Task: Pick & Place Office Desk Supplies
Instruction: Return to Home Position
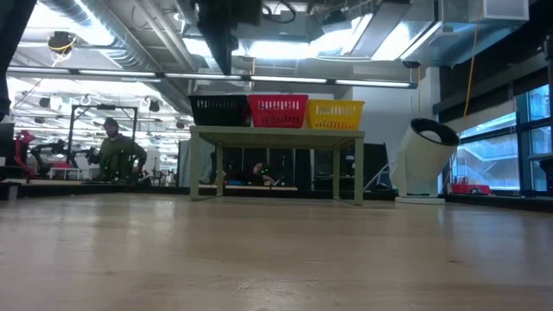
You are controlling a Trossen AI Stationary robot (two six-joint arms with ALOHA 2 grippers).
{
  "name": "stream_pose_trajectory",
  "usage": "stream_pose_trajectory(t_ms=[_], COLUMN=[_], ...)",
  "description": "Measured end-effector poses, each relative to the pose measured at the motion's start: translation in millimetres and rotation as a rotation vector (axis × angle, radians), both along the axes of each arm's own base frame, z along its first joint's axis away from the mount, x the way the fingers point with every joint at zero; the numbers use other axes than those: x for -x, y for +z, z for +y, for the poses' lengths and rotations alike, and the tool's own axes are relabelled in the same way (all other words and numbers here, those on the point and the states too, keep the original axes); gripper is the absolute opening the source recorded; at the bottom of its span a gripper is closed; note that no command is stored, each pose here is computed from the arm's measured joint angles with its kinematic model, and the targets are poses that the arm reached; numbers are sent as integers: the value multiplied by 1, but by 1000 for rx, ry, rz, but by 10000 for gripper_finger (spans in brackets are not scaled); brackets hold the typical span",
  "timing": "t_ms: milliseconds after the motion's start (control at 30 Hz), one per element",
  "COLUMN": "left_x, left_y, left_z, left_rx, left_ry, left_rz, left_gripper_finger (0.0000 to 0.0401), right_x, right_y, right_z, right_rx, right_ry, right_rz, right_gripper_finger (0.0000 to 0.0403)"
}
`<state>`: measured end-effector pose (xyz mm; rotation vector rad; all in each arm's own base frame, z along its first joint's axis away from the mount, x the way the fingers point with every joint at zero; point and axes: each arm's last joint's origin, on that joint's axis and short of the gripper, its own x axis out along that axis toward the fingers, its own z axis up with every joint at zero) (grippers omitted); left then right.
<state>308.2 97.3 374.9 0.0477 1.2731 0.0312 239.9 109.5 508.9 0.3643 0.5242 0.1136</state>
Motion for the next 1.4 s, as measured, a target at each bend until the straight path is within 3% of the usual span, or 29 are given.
stream_pose_trajectory(t_ms=[100,267,500,633,833,1167,1400], left_x=[8,31,94,128,139,146,158], left_y=[20,67,131,145,100,8,-26], left_z=[-4,-16,-41,-56,-67,-81,-90], left_rx=[62,160,182,163,218,379,434], left_ry=[18,39,66,53,90,77,68], left_rz=[-55,-278,-705,-919,-984,-1188,-1294], left_gripper_finger=[171,169,169,169,169,169,169], right_x=[11,36,86,109,129,123,121], right_y=[8,19,19,7,-41,-141,-198], right_z=[-6,-20,-50,-63,-73,-68,-66], right_rx=[-2,34,120,127,25,-172,-288], right_ry=[-34,-75,-242,-330,-419,-401,-372], right_rz=[-46,-84,-24,-1,48,-27,-139], right_gripper_finger=[196,196,196,195,179,160,159])
